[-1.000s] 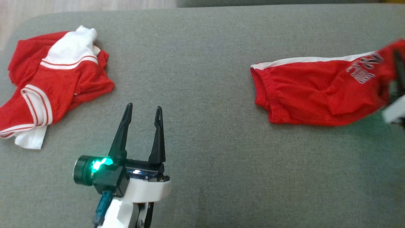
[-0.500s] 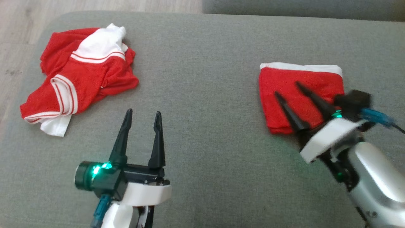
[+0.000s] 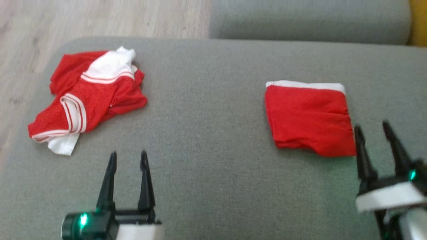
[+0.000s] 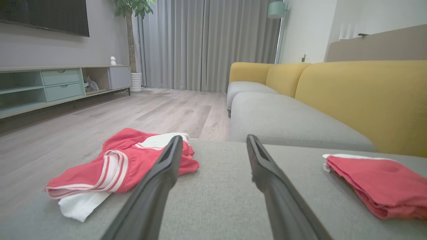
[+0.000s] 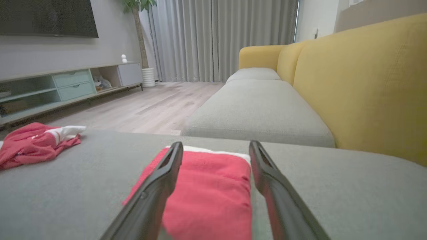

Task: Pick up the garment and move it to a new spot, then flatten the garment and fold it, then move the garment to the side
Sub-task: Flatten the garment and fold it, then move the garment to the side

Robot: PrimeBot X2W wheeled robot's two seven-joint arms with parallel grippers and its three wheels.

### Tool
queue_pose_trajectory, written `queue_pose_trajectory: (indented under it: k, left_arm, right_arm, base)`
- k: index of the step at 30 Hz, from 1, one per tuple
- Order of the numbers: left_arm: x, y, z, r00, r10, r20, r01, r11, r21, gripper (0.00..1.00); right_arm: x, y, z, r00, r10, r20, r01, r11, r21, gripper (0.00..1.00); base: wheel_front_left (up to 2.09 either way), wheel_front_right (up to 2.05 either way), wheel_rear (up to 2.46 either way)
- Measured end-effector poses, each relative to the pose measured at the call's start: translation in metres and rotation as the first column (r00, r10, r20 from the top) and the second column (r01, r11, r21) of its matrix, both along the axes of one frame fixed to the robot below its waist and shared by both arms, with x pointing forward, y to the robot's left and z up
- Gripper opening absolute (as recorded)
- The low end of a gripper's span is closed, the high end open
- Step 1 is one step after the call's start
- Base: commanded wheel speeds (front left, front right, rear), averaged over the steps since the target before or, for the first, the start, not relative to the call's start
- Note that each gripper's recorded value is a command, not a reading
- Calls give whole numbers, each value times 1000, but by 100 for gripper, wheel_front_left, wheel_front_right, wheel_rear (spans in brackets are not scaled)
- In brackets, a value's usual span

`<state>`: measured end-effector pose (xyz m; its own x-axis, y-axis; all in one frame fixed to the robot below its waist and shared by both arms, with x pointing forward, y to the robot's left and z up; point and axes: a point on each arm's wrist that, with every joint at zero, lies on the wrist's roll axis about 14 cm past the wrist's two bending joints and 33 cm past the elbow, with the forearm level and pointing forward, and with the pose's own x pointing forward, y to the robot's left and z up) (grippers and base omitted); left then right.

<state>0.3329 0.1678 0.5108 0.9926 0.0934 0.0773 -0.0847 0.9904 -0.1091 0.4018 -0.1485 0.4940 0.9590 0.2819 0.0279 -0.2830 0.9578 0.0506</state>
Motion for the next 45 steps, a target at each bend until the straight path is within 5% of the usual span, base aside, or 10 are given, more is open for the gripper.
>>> queue_pose_trajectory:
  k: [10, 45]
  left_arm:
    - [-40, -10, -18, 997, -67, -43, 68, 997, 31, 100]
    - [-42, -19, -33, 990, -110, -87, 112, 993, 24, 100]
  right_arm:
    - [-71, 5, -27, 996, -46, -81, 45, 999, -13, 100]
    - [-94, -6, -34, 990, -103, -98, 103, 995, -10, 100]
  base:
    - [0, 0, 0]
    - [0, 0, 0]
